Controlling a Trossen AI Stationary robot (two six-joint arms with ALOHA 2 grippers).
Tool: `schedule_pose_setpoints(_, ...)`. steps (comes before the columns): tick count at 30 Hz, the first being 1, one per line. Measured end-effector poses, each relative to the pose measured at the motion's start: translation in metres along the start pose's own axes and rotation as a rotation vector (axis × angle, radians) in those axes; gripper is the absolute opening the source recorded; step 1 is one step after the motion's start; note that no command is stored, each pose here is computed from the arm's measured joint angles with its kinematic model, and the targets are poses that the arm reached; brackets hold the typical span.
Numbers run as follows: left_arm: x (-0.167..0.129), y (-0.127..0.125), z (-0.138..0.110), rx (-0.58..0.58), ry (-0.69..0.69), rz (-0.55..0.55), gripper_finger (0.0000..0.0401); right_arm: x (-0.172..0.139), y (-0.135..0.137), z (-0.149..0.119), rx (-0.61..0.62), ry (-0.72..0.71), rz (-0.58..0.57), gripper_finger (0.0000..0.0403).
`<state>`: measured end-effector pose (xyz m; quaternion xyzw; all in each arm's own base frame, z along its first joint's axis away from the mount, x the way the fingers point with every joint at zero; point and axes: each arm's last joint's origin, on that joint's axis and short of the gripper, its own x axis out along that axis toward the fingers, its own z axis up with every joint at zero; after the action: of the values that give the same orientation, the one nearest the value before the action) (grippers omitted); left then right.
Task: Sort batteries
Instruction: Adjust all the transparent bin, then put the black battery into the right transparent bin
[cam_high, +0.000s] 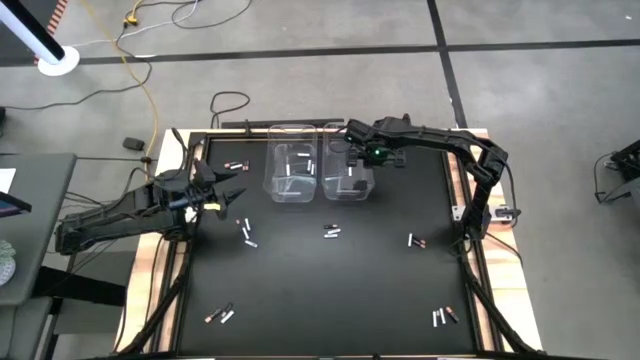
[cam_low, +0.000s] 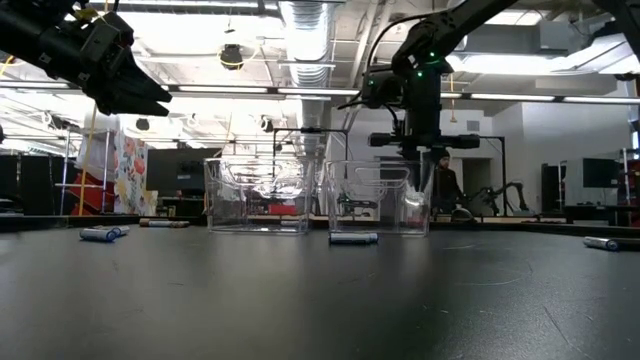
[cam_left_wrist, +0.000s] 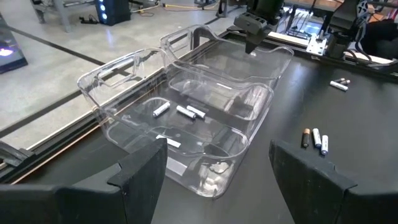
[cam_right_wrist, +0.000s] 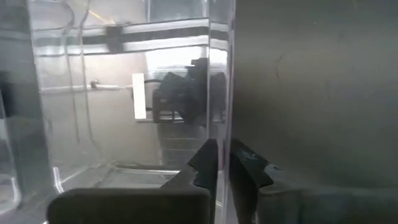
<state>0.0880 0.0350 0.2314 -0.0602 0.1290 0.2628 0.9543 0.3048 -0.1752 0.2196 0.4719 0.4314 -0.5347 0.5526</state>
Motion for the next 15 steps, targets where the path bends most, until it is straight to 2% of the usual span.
schedule_pose_setpoints(8,0.000,0.000,0.000,0.000,0.001,0.000,0.0279,-0.005,-0.001,0.000,-0.022,-0.008,0.015,0.0092)
schedule_pose_setpoints(15,0.000,0.000,-0.001,0.004,0.015,0.002,0.0279,-0.045,-0.011,-0.005,-0.052,-0.065,0.118,0.0114)
